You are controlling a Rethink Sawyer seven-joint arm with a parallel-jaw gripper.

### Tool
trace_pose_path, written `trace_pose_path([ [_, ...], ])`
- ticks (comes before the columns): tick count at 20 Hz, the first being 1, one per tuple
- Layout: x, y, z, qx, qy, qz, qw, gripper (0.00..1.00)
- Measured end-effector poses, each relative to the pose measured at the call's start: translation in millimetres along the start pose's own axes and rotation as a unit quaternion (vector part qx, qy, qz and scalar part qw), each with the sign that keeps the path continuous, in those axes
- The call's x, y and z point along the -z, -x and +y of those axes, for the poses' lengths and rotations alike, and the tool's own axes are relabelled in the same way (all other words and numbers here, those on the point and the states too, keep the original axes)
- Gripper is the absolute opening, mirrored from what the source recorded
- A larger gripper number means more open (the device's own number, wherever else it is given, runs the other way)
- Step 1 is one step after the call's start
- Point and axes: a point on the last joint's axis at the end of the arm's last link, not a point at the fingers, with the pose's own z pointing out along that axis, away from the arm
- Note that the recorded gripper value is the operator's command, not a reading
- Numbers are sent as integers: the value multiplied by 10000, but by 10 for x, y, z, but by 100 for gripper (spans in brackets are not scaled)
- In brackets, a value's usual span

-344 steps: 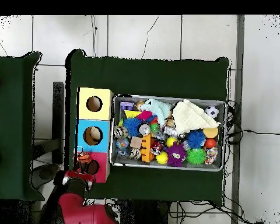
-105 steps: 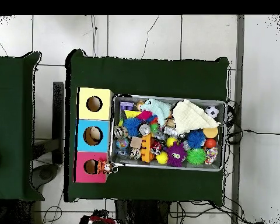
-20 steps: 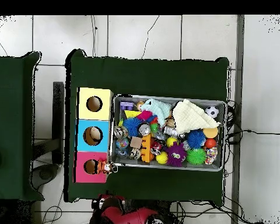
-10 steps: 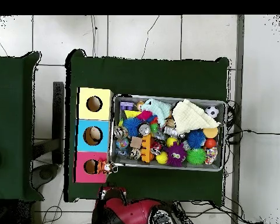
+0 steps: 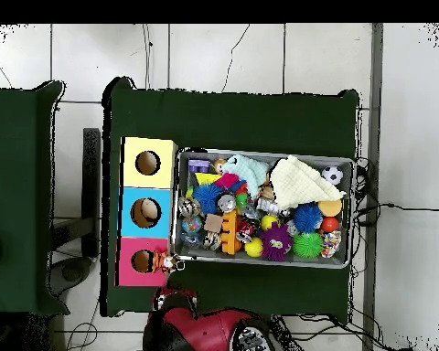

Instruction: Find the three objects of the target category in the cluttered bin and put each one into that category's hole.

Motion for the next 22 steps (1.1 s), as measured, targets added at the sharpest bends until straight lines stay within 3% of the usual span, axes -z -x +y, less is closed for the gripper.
trace_pose_path([
  [14, 243, 65, 101, 193, -202, 23, 9996, 0],
  [22, 336, 65, 117, 214, -219, -30, 9995, 0],
])
